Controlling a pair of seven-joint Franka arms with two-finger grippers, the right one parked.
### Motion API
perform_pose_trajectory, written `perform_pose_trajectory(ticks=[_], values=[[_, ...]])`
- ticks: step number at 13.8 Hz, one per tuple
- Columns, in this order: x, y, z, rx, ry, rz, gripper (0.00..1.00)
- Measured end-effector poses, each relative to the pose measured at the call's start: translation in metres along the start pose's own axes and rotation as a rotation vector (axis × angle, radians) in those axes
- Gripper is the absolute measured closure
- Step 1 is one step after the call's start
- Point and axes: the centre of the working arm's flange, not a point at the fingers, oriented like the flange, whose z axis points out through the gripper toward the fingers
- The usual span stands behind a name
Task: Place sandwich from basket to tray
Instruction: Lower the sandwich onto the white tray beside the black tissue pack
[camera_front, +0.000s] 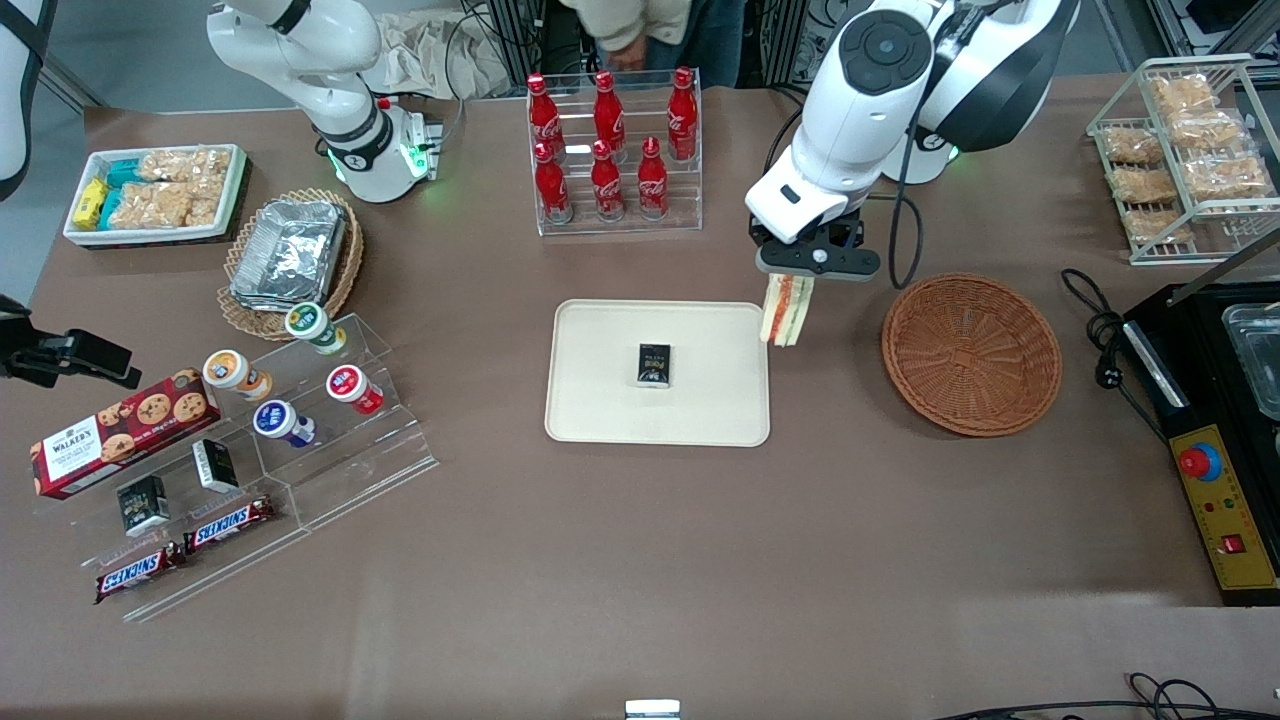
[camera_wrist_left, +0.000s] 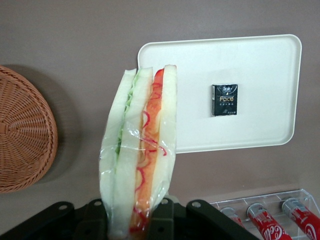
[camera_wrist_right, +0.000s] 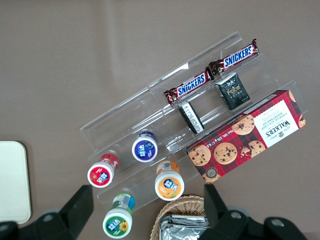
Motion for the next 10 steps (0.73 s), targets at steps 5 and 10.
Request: perform_pose_trajectory(ticks=[5,10], values=[[0.002,-0.003,0.120,-0.028,-0.011,-0.080,0.79],[0.012,-0.003,0.211,-0.038,-0.042,-0.087,0.79]])
